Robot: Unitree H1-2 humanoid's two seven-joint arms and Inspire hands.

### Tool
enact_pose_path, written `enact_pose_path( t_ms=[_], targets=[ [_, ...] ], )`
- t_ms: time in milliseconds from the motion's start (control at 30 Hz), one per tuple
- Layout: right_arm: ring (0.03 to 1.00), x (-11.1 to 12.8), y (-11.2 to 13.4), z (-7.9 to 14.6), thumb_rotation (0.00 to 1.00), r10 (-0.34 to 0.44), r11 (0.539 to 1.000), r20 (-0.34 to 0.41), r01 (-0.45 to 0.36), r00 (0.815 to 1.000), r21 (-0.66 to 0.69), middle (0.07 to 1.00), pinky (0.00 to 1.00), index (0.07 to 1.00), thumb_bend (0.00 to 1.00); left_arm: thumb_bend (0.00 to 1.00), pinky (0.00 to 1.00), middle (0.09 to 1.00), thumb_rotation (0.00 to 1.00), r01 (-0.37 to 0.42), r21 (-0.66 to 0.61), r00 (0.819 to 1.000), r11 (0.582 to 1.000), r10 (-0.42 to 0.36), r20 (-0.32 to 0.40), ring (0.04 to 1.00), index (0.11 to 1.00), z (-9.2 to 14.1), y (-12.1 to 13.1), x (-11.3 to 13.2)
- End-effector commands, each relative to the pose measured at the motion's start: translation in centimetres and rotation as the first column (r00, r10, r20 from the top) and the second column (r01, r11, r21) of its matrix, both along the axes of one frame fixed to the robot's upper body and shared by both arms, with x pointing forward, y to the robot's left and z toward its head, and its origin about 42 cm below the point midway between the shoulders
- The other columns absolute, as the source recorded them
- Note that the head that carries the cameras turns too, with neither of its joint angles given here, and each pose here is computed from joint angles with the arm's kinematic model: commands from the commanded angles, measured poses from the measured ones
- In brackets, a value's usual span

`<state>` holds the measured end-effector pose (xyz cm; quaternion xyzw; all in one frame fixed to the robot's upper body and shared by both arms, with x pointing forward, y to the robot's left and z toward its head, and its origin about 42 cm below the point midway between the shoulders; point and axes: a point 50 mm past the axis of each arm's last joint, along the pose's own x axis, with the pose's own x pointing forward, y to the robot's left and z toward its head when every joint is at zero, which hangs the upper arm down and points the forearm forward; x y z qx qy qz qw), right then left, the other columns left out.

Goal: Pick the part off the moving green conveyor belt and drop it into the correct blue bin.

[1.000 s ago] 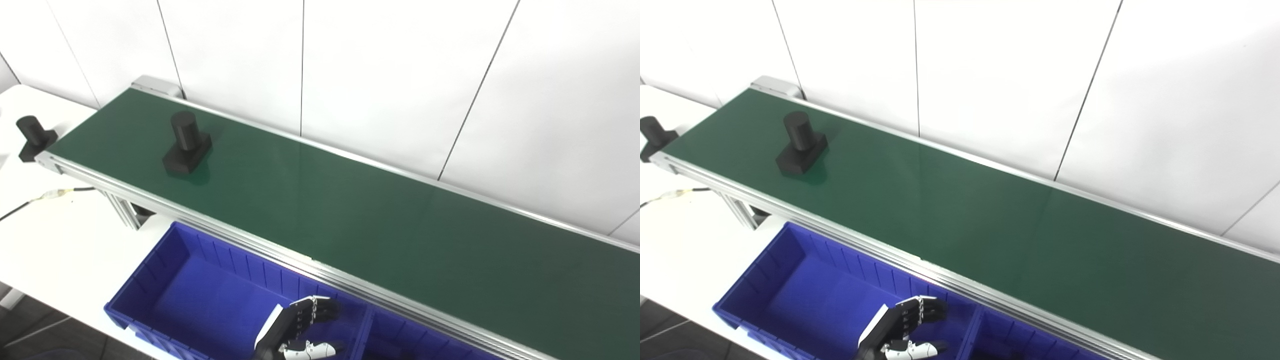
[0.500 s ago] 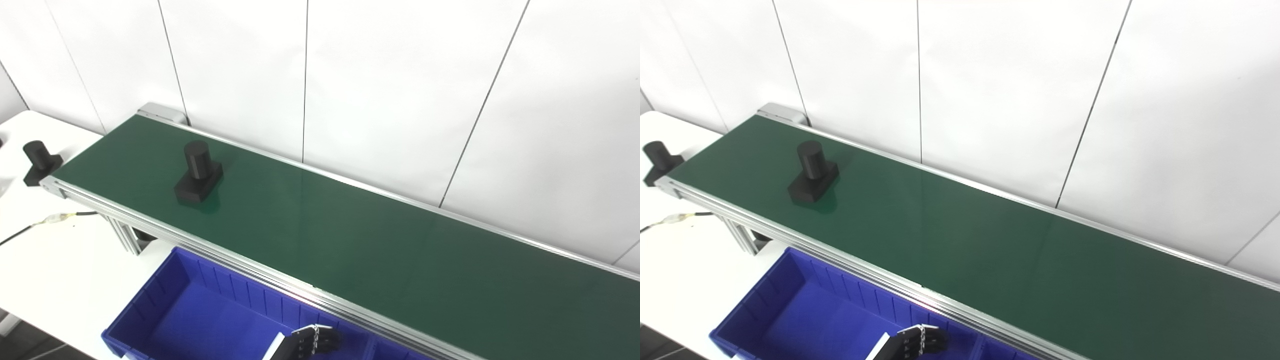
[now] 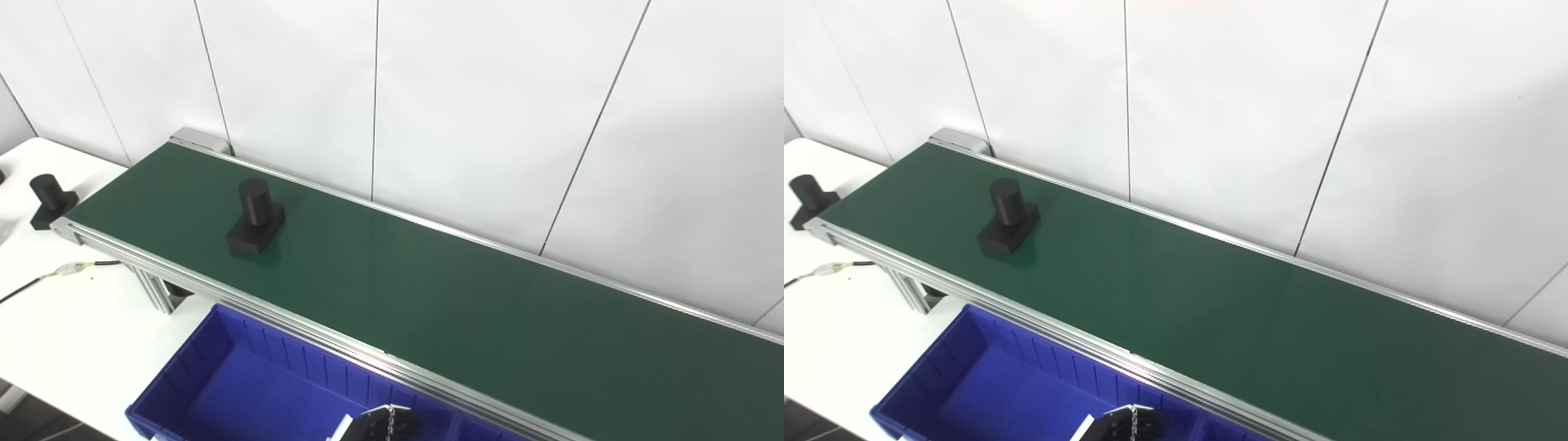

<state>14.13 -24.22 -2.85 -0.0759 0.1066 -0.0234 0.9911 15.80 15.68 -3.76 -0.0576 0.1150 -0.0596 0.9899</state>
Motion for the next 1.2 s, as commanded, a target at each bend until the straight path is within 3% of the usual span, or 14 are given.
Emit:
enact_pose_path(
  t_ms=[0, 700, 1167],
  targets=[
    [0.735, 0.3, -0.09, 0.7, 0.0, -0.001, 1.0, 0.069, 0.0, 0.998, 0.02, 0.793, 0.63, 0.819, 0.6, 0.65, 0.76, 0.692, 0.0, -0.007, -0.007, 0.997, 1.0, 0.008, 0.074, 0.691, 0.639, 0.97, -0.32, 0.95],
    [0.716, 0.82, 0.08, 0.83, 0.0, 0.015, 0.999, 0.076, -0.018, 0.997, 0.042, 0.774, 0.62, 0.817, 0.6, 0.68, 0.72, 0.678, 0.0, 0.005, -0.007, 0.998, 1.0, -0.005, 0.067, 0.669, 0.632, 0.8, -0.61, 0.93],
    [0.705, 0.33, 0.8, 1.03, 0.0, 0.015, 1.0, 0.083, -0.017, 0.996, 0.02, 0.764, 0.6, 0.793, 0.64, 0.59, 0.76, 0.703, 0.0, 0.027, 0.0, 0.998, 1.0, -0.027, 0.065, 0.697, 0.649, 0.79, 0.04, 0.1]
  ],
)
